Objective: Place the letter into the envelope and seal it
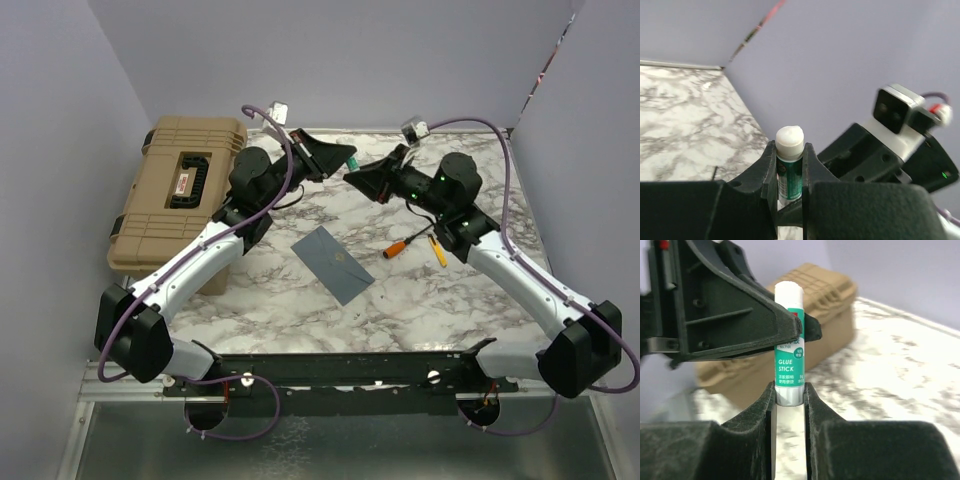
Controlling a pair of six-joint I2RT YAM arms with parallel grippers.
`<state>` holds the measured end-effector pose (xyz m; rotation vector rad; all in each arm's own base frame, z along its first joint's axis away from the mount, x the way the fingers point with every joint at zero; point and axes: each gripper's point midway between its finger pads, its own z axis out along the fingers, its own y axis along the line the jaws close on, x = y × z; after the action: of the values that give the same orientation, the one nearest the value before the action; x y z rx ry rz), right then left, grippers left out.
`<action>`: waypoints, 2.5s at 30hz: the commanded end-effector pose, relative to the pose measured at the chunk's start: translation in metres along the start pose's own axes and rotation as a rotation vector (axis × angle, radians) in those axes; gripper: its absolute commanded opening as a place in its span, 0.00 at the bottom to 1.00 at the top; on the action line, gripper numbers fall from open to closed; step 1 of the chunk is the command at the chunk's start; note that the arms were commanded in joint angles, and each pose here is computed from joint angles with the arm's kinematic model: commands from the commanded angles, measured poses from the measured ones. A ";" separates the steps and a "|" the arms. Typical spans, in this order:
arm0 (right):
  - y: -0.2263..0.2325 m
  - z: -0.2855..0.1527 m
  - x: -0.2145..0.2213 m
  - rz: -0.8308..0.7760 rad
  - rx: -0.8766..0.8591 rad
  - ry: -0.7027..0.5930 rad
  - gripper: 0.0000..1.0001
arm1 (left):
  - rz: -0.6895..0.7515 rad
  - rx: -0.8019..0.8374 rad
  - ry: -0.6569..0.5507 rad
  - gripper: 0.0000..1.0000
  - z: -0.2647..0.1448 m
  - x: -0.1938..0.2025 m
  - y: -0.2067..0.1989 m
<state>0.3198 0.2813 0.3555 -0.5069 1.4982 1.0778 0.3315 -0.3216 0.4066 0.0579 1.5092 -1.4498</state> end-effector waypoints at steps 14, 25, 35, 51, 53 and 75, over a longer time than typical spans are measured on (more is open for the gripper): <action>-0.076 0.020 0.030 -0.437 0.528 0.170 0.13 | -0.182 -0.371 -0.062 0.00 0.019 -0.019 0.044; 0.019 -0.021 -0.017 0.135 0.195 0.123 0.94 | 0.000 -0.114 0.163 0.00 0.023 -0.001 0.010; 0.014 -0.046 -0.025 0.529 0.005 -0.021 0.80 | -0.048 0.136 0.295 0.00 0.009 0.023 -0.034; 0.057 -0.050 -0.026 0.475 -0.360 -0.005 0.27 | -0.061 0.195 0.258 0.00 0.008 0.016 -0.047; 0.057 -0.049 -0.026 0.460 -0.366 -0.004 0.19 | -0.062 0.191 0.252 0.00 0.009 0.015 -0.046; -0.102 -0.022 0.028 -0.284 0.605 0.190 0.01 | -0.386 -0.406 0.209 0.00 0.030 0.055 0.102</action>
<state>0.3601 0.2521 0.2946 -0.3896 1.7640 0.7299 0.3891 -0.3454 0.3242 -0.2307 1.9222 -1.4395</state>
